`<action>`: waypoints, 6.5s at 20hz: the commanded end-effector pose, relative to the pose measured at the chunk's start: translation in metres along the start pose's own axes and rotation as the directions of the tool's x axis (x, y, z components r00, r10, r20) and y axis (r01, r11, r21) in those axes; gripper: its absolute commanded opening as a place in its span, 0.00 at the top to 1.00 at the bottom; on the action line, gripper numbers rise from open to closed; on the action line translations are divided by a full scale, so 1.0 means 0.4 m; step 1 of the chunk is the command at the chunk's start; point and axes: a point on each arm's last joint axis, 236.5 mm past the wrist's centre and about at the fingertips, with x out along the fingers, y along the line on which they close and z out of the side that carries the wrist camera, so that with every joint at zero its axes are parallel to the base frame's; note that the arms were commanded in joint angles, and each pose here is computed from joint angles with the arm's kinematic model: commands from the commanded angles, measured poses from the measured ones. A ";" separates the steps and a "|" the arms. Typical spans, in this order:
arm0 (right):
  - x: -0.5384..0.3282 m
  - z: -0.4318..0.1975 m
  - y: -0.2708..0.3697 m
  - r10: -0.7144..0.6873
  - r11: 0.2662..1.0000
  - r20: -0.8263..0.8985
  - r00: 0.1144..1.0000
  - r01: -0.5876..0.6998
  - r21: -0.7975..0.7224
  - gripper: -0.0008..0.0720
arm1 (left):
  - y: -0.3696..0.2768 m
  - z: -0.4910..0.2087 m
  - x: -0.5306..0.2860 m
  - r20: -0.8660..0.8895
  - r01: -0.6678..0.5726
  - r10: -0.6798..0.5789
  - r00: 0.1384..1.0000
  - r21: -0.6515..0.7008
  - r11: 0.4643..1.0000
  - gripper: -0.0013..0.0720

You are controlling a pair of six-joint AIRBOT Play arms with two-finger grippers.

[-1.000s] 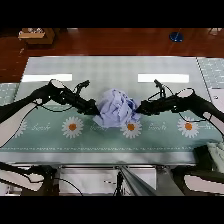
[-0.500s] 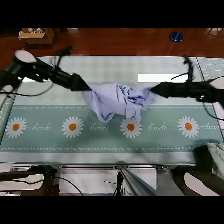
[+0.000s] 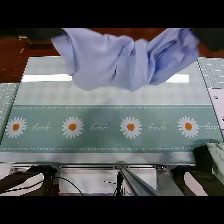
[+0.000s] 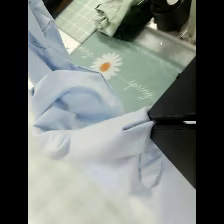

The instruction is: Fold the shirts.

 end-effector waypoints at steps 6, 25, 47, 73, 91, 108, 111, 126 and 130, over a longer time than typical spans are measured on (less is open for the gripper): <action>-0.208 0.148 0.039 -0.263 0.936 0.072 0.962 0.273 -0.221 0.95 | -0.072 0.055 -0.267 0.120 -0.426 0.412 0.903 0.144 0.893 0.95; 0.008 -0.348 -0.337 -0.362 0.917 -0.763 0.535 0.349 -0.190 0.95 | 0.274 -0.402 0.021 -0.462 -0.368 0.255 0.850 -0.172 0.914 0.95; 0.363 -0.593 -0.590 -0.275 0.934 -0.807 0.522 0.343 -0.096 0.95 | 0.531 -0.635 0.082 -0.674 -0.510 0.038 0.738 -0.520 0.685 0.38; 0.359 -0.596 -0.589 -0.273 0.936 -0.812 0.516 0.338 -0.099 0.95 | 0.127 -1.024 0.516 -0.480 -0.355 -0.273 0.834 -0.845 0.401 0.16; 0.295 -0.434 -0.507 -0.326 0.934 -0.717 0.616 0.328 -0.143 0.95 | -0.019 -0.450 0.302 -0.176 0.203 -0.379 0.909 -0.608 0.768 0.95; -0.490 0.298 0.043 -0.512 0.713 0.400 0.760 0.636 -0.296 0.95 | -0.279 0.089 -0.426 0.377 -0.353 0.331 0.865 -0.013 0.936 0.95; -0.586 0.252 0.075 -0.562 0.701 0.355 0.747 0.658 -0.275 0.95 | -0.371 0.021 -0.403 0.312 -0.353 0.333 0.890 0.008 0.936 0.95; -0.304 0.077 -0.207 -0.697 0.704 -0.158 0.699 0.626 -0.335 0.95 | -0.101 -0.141 -0.454 0.050 -0.583 0.615 0.787 -0.266 0.767 0.95; -0.004 -0.062 -0.432 -0.656 0.754 -0.411 0.633 0.549 -0.359 0.95 | 0.120 -0.240 -0.398 -0.114 -0.509 0.515 0.849 -0.431 0.745 0.95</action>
